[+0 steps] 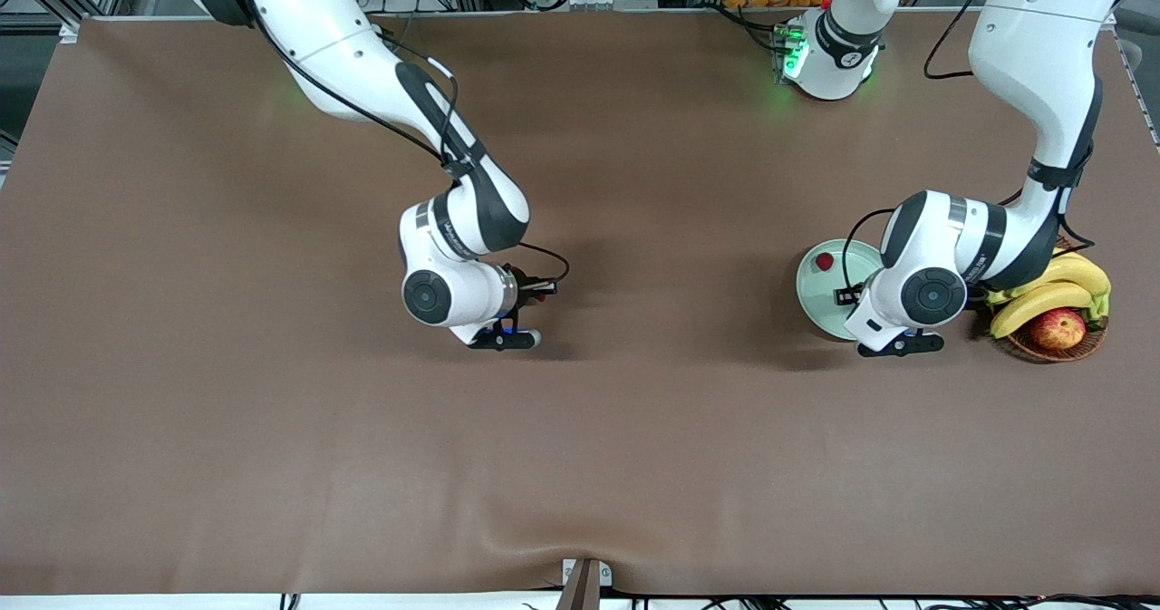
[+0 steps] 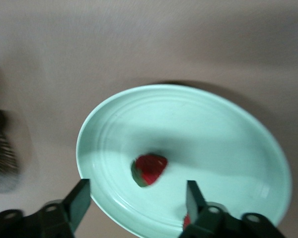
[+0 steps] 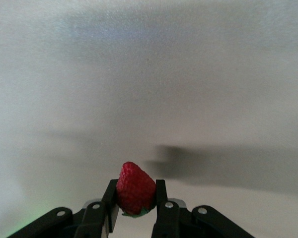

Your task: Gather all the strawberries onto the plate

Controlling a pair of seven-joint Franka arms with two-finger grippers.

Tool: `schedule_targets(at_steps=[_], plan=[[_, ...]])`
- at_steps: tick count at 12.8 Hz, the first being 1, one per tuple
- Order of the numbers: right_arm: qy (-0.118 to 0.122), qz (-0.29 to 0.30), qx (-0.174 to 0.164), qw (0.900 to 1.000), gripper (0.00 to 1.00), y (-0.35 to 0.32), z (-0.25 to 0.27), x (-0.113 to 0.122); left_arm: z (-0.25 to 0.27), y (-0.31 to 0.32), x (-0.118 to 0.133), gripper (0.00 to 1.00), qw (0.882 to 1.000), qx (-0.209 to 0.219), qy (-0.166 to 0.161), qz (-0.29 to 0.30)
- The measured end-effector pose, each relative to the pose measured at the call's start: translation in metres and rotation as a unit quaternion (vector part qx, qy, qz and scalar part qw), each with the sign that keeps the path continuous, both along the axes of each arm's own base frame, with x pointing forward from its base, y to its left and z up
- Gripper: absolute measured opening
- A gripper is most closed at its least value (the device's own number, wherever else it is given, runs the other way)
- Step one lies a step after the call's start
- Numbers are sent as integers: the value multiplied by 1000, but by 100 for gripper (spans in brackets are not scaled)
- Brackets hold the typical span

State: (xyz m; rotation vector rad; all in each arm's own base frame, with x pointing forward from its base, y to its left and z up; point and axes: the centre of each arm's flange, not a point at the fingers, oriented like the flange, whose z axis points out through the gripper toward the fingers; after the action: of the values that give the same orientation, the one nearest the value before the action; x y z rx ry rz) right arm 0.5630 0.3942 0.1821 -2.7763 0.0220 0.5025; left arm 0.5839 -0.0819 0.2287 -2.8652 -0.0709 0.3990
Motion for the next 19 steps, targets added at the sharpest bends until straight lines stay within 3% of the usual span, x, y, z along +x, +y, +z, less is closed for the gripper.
schedule_targets(at_steps=[1, 5, 7, 9, 10, 11, 13, 15, 16, 19], plan=[[0, 0, -1, 1000, 41, 1, -2, -1, 18, -22, 5, 100, 1000, -8, -16, -10], [-3, -9, 9, 1000, 85, -17, 35, 21, 98, -168, 4, 100, 994, -56, -93, 2], [12, -6, 18, 1000, 86, -60, 111, 44, 101, -246, -10, 100, 991, -79, -102, 36], [-15, -4, -4, 1000, 86, -129, 208, 61, 83, -321, -21, 100, 987, -107, -107, 60], [-37, -11, -15, 999, 91, -165, 254, 62, 70, -353, -26, 100, 983, -128, -115, 70], [-62, -23, -22, 998, 99, -197, 295, 62, 55, -379, -31, 100, 977, -152, -126, 85], [-118, -49, -49, 991, 100, -258, 362, 57, 22, -416, -42, 100, 962, -192, -146, 126], [-166, -45, -104, 980, 100, -305, 406, 47, -13, -445, -56, 100, 953, -199, -163, 158], [-178, -37, -120, 976, 100, -324, 421, 41, -27, -458, -64, 100, 952, -193, -173, 165], [-178, -27, -137, 974, 100, -397, 459, 16, -44, -485, -86, 100, 952, -182, -185, 163]])
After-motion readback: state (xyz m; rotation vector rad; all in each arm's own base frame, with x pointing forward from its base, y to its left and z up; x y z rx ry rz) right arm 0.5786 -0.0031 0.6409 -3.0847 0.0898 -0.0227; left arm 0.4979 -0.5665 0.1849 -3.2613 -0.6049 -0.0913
